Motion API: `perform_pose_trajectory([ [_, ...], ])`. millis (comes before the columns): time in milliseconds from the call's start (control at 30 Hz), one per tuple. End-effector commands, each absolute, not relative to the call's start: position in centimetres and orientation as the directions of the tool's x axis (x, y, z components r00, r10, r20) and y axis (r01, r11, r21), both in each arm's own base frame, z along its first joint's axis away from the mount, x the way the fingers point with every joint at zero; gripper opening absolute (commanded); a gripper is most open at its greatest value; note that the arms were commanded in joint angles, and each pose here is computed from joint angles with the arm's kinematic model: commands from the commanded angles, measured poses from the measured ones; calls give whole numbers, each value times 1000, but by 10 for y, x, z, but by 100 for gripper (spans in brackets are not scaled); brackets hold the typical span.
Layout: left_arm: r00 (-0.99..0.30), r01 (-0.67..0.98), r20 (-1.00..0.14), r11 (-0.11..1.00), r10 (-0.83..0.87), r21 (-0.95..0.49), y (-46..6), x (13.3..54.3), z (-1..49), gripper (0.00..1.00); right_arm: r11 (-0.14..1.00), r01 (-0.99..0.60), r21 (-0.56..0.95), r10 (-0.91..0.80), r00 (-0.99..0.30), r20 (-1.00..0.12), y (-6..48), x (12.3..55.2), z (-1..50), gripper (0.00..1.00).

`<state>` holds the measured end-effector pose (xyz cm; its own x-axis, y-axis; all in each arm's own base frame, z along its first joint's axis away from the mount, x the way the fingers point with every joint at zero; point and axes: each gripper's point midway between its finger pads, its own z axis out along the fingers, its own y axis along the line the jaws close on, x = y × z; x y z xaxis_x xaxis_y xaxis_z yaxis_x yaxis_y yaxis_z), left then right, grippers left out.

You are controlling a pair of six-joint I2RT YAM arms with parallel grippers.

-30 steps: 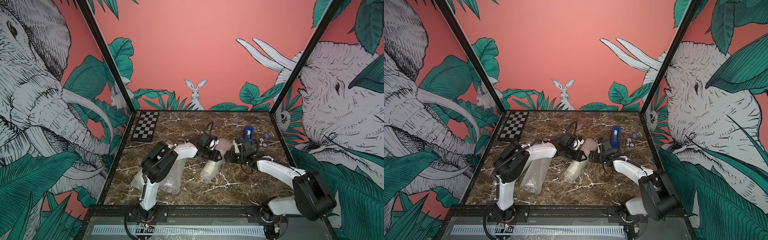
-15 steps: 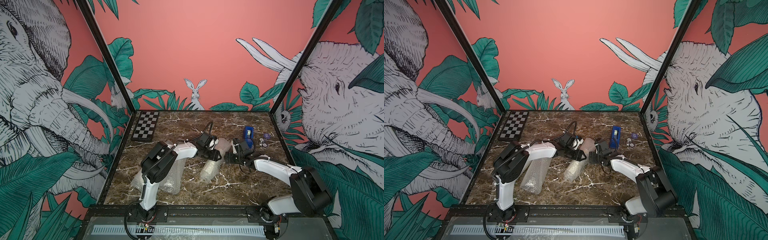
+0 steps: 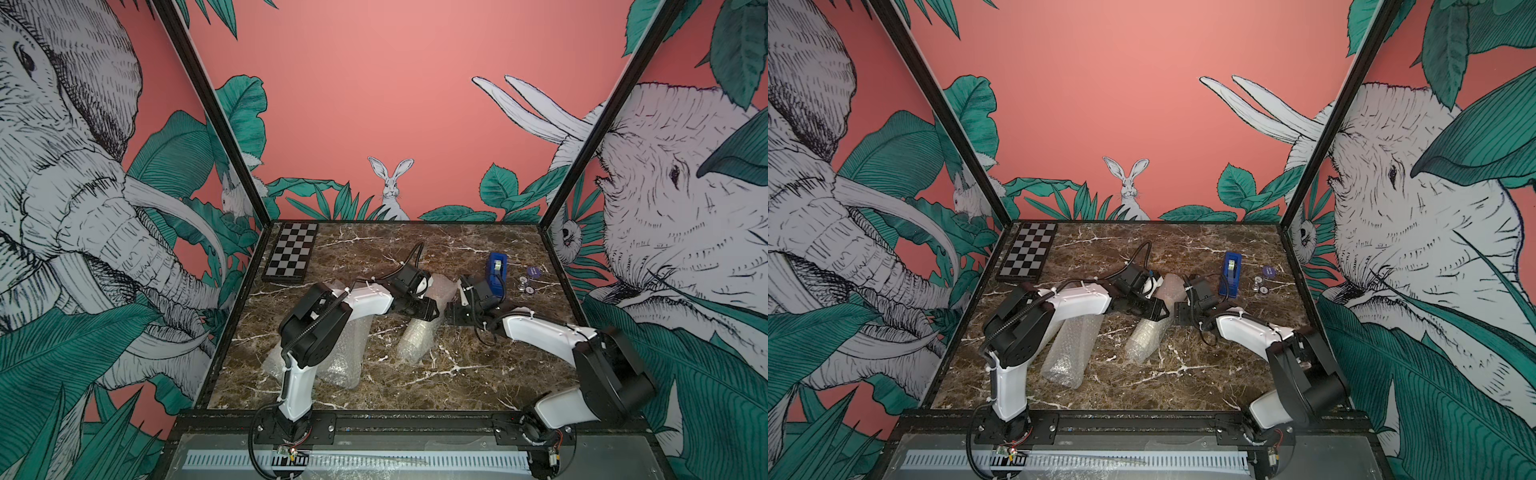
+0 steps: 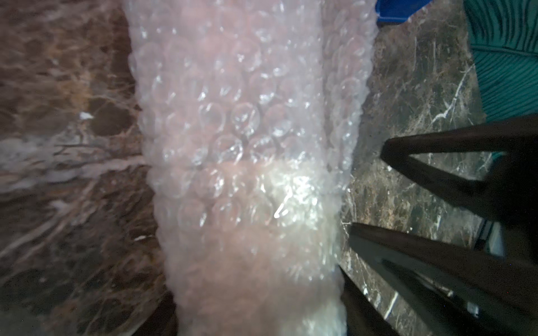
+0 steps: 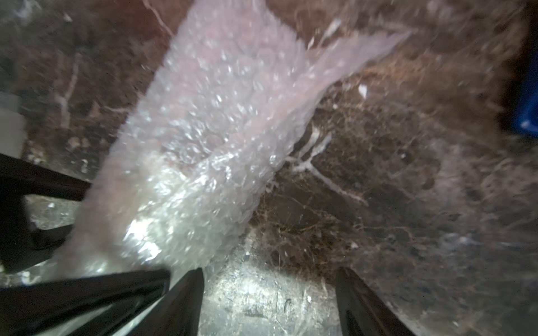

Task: Wrap vases in bubble wrap
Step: Move the wrapped vase to the center of the board.

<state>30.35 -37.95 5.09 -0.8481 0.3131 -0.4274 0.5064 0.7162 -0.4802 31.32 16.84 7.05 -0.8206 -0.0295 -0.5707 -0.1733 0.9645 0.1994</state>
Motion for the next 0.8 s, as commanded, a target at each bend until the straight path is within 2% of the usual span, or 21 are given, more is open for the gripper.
perform_pose_trajectory([
  [0,-857,451,-454,783,246,-428,-349,320,70,21,973,-195,124,-69,-757,-650,151,312,96,77],
  [233,-879,280,-469,885,81,-372,-302,363,74,23,991,-111,78,-21,-689,-725,103,300,116,80],
  [333,-876,262,-477,896,65,-358,-303,375,79,30,993,-83,83,6,-669,-743,92,298,118,81],
  [433,-877,246,-477,905,55,-348,-304,382,86,47,996,-41,75,29,-665,-746,82,299,117,85],
  [633,-837,263,-539,930,88,-255,-286,387,122,99,999,46,19,44,-654,-755,58,299,124,96],
  [767,-803,258,-591,941,83,-218,-260,391,160,100,995,98,-7,57,-630,-774,43,301,139,99],
])
